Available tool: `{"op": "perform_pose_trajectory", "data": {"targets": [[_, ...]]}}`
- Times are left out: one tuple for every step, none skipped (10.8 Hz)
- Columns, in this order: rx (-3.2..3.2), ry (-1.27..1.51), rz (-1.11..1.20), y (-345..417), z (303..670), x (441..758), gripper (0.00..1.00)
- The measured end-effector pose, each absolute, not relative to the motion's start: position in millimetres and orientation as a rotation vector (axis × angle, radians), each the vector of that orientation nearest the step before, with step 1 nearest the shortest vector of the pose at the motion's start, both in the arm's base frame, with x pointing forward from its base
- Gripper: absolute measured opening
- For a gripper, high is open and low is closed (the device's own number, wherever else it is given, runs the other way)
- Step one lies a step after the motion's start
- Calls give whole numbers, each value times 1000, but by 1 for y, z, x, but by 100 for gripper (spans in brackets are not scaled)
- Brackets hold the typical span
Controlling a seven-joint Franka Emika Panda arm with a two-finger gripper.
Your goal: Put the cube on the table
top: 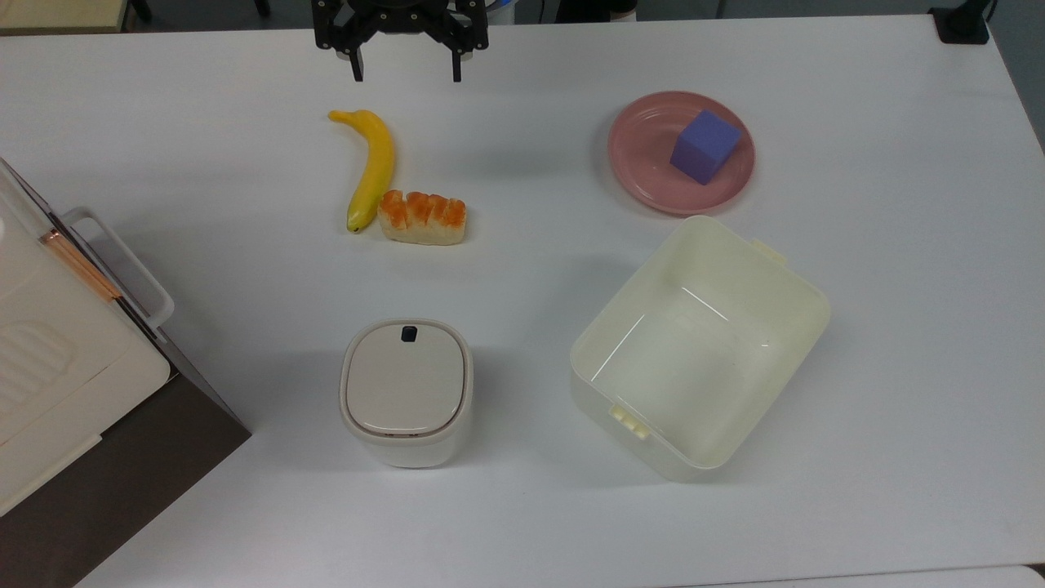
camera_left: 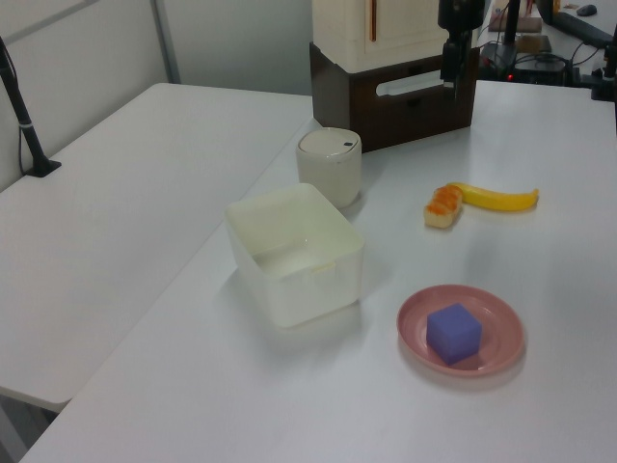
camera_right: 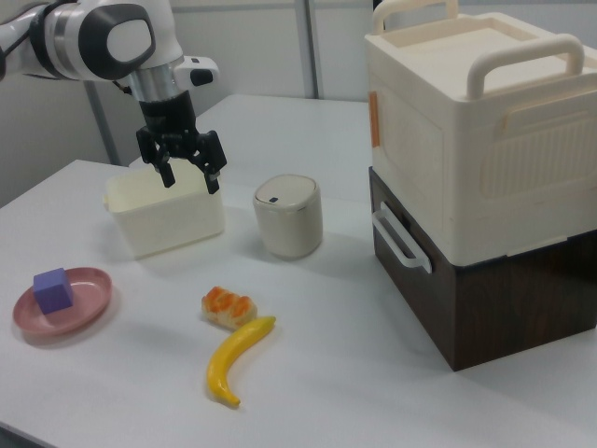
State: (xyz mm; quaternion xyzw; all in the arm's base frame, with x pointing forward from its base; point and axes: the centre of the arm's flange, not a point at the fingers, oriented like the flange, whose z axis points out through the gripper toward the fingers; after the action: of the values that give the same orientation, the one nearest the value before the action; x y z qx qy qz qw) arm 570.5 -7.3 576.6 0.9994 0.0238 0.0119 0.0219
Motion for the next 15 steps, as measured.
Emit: {"op": "perform_pose_trajectory", "data": {"targets": [[3097,73,38,-8,577,571,100],[3097,72,40,-8,578,571,100],[3096,71,44,-8,579,571,100],[3096,69,47,-9,580,571,100],[3096,68,49,-10,580,571,100],[3096,67,49,-10,581,571,100],[3096,67,50,-10,581,571,100],[3096,66,50,-10,581,571,100],[3096,66,50,-10,581,571,100],[3096,66,50,-10,581,571,96],[3096,66,50,-10,581,571,96],[3096,66,50,-10,581,571,93],[3096,66,50,-10,581,571,93],[3096,67,50,-10,581,571,99],[3096,68,50,-10,581,571,100]]}}
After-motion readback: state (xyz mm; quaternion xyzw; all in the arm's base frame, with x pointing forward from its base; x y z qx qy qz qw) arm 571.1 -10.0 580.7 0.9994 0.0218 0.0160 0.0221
